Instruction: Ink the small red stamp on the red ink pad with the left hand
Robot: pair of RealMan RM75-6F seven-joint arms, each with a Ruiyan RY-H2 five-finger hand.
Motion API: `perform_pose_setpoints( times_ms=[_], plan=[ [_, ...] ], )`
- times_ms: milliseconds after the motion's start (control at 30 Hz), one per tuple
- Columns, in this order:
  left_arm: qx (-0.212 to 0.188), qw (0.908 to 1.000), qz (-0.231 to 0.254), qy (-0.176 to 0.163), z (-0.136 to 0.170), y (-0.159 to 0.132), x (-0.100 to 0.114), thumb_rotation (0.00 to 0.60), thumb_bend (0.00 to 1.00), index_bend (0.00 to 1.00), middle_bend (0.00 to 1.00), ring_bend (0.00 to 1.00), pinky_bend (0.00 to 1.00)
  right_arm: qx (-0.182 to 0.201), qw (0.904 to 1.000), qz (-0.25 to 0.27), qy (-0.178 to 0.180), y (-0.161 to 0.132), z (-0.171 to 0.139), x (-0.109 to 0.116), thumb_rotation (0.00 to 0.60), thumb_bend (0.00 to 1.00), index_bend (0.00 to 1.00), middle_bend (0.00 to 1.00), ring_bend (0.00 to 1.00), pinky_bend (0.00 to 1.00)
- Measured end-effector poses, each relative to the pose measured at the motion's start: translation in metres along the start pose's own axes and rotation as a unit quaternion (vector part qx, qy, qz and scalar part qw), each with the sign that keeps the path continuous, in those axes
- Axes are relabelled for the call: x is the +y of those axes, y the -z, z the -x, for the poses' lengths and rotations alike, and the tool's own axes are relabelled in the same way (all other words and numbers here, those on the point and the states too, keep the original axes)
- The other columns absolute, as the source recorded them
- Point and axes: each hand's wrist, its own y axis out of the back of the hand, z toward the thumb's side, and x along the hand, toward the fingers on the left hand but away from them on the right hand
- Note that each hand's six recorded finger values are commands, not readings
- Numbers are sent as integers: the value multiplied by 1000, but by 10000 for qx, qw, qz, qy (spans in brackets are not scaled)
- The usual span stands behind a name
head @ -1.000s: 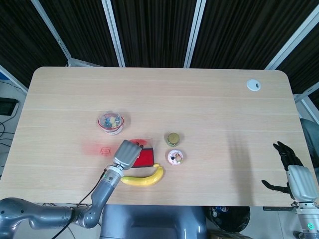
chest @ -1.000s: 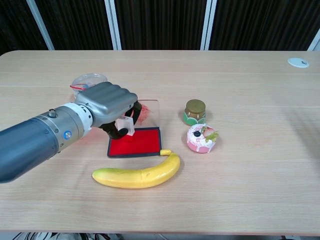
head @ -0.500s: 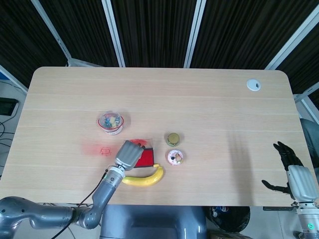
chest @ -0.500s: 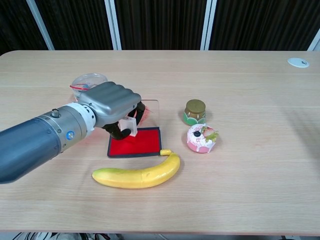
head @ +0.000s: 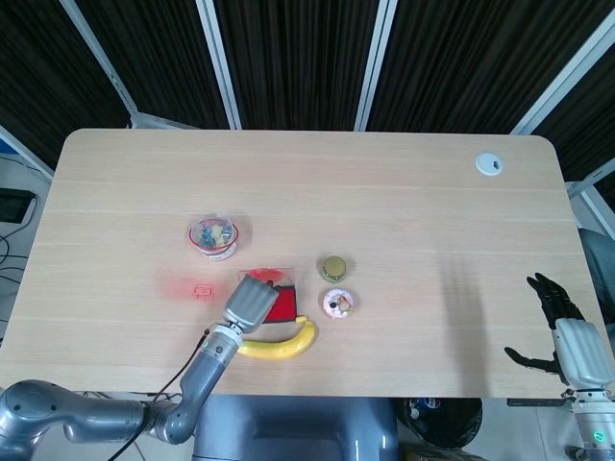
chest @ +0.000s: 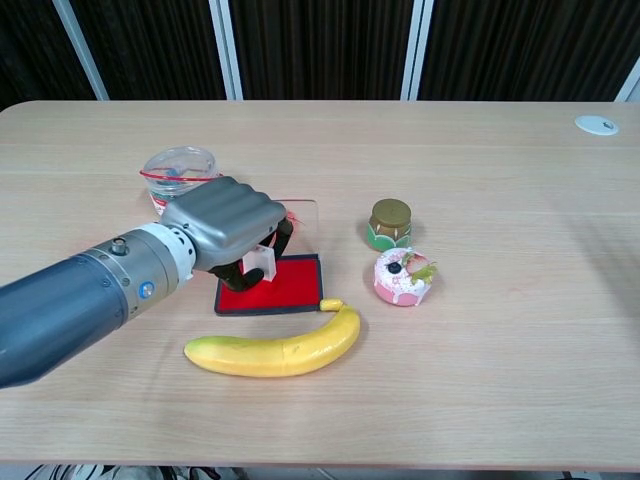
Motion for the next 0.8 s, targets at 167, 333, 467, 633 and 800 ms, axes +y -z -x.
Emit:
perform_pose_setpoints(
  times_ms=[167, 333, 467, 633, 800],
  plan=[
    [-11, 10000, -39, 67, 1, -1, -5, 600, 564, 750, 773, 633, 701, 1, 10000, 1, 2, 0, 0, 0, 600, 157, 0, 0, 0, 177],
    [13, 10000, -57, 80, 1, 0, -7, 600, 564, 750, 773, 633, 701, 3, 10000, 1, 2, 0, 0, 0, 600, 157, 0, 0, 0, 177],
    [38, 10000, -11, 6, 0, 2, -2, 600, 564, 750, 773, 633, 701, 2, 10000, 9, 1, 0, 0, 0, 600, 157, 0, 0, 0, 177],
    [113, 9996, 138, -205, -2, 6, 13, 600, 564, 750, 773, 633, 701, 7, 10000, 12, 3, -1, -1, 0, 600, 157, 0, 0, 0, 177],
    [128, 9985, 304, -433, -2, 10, 31, 600, 564, 750, 773, 633, 701, 16, 10000, 4, 5, -1, -1, 0, 600, 157, 0, 0, 0, 177]
  ],
)
